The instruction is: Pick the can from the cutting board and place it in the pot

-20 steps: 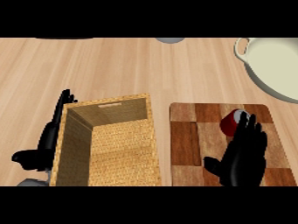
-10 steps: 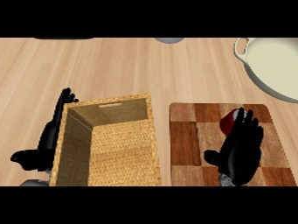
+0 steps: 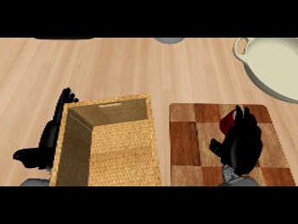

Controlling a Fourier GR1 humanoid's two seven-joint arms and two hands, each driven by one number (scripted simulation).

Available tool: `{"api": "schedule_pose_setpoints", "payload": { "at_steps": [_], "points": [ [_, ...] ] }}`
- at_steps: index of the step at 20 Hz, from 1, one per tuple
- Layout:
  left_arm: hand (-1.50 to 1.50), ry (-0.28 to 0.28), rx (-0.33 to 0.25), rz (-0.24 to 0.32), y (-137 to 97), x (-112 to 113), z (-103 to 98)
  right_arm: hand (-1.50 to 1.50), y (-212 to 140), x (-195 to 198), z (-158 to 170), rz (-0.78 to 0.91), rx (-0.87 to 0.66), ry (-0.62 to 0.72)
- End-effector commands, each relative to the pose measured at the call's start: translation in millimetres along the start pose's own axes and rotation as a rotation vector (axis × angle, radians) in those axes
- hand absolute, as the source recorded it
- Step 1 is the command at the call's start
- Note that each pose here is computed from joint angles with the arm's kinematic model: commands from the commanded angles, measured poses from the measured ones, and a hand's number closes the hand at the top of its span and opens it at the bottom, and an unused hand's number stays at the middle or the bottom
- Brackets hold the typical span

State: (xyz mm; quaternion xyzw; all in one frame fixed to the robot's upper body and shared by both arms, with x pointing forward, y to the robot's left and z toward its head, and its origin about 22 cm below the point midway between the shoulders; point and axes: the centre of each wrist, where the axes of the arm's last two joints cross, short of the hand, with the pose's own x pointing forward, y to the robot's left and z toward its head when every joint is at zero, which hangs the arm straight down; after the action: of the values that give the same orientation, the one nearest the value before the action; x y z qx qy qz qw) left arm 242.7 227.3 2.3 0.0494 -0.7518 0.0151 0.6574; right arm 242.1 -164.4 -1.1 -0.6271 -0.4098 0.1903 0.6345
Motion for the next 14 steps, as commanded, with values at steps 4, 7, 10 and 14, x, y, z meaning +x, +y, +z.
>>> {"api": "schedule_pose_setpoints", "payload": {
  "at_steps": [4,7,10,14],
  "points": [
    [0.00,-0.012,0.005,-0.003,1,17,2,1.50,6,-12,-3,0.064,-0.155,-0.069],
    [0.00,0.017,0.005,0.001,-3,8,11,1.50,8,5,-12,0.052,-0.172,-0.073],
    [0.00,-0.003,-0.015,0.006,-10,-7,9,1.50,17,-7,0,0.064,-0.170,-0.084],
    [0.00,-0.035,-0.060,0.019,-15,14,-6,1.50,-2,61,-72,0.039,0.057,-0.019]
  ]
}}
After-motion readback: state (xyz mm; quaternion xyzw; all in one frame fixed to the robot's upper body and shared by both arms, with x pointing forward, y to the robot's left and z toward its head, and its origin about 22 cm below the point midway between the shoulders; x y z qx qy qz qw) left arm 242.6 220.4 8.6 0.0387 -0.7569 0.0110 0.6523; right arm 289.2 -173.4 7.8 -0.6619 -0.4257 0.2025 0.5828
